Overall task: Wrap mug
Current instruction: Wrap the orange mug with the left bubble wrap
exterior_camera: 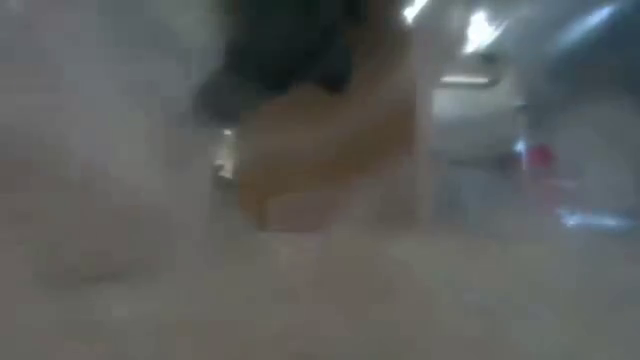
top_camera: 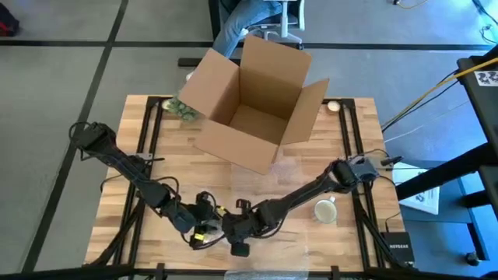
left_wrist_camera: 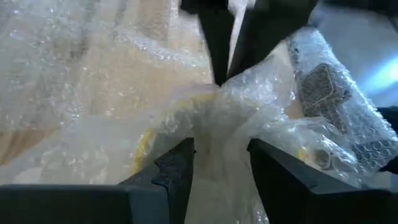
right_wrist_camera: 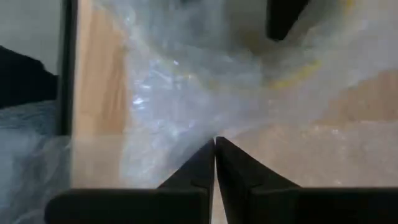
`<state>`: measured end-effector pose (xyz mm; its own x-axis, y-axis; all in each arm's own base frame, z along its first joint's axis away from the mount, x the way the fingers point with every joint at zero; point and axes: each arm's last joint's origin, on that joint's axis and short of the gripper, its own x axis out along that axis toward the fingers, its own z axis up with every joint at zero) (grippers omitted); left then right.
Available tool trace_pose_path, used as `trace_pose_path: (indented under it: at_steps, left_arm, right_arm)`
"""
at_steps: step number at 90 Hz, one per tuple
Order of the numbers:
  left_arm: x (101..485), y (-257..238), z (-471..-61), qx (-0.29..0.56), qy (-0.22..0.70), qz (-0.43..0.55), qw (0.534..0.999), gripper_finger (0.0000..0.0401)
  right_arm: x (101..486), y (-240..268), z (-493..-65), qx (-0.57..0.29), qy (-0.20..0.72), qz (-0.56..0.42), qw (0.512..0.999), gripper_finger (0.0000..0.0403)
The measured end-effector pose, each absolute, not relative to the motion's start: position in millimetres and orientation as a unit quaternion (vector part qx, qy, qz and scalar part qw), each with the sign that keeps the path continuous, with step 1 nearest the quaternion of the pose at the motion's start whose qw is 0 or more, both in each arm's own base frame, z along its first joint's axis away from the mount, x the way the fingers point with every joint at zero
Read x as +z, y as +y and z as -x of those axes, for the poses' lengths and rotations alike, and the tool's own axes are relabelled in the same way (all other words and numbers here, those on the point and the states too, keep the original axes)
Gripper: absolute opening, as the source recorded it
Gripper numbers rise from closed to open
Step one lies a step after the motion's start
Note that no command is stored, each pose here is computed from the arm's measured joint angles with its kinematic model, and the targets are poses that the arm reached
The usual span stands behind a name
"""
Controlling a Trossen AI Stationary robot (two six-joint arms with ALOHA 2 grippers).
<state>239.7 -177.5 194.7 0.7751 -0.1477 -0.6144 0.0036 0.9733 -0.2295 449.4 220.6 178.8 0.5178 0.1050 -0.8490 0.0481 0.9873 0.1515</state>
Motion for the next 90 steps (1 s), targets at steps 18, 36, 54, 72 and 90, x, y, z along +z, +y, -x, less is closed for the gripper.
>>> trace_pose_path:
  at_steps: [18, 36, 54, 72, 90]
  left_arm:
    - [195, -178, -238, -0.063, 0.348, 0.110, 0.929, 0.0141]
    - [209, -183, -227, -0.071, 0.370, 0.141, 0.915, 0.0141]
    - [222, -191, -209, -0.033, 0.400, 0.161, 0.902, 0.0141]
    - [228, -216, -177, -0.013, 0.421, 0.222, 0.879, 0.0141]
    - [219, -240, -156, 0.041, 0.351, 0.274, 0.895, 0.0141]
  right_arm:
    - [157, 223, -456, -0.004, 0.488, -0.081, 0.869, 0.0001]
    - [157, 222, -456, -0.016, 0.479, -0.077, 0.874, 0.0001]
    - [157, 221, -456, -0.021, 0.483, -0.072, 0.872, 0.0001]
    - [156, 221, -455, -0.025, 0.485, -0.069, 0.872, 0.0001]
    - [157, 219, -455, -0.055, 0.471, -0.055, 0.878, 0.0001]
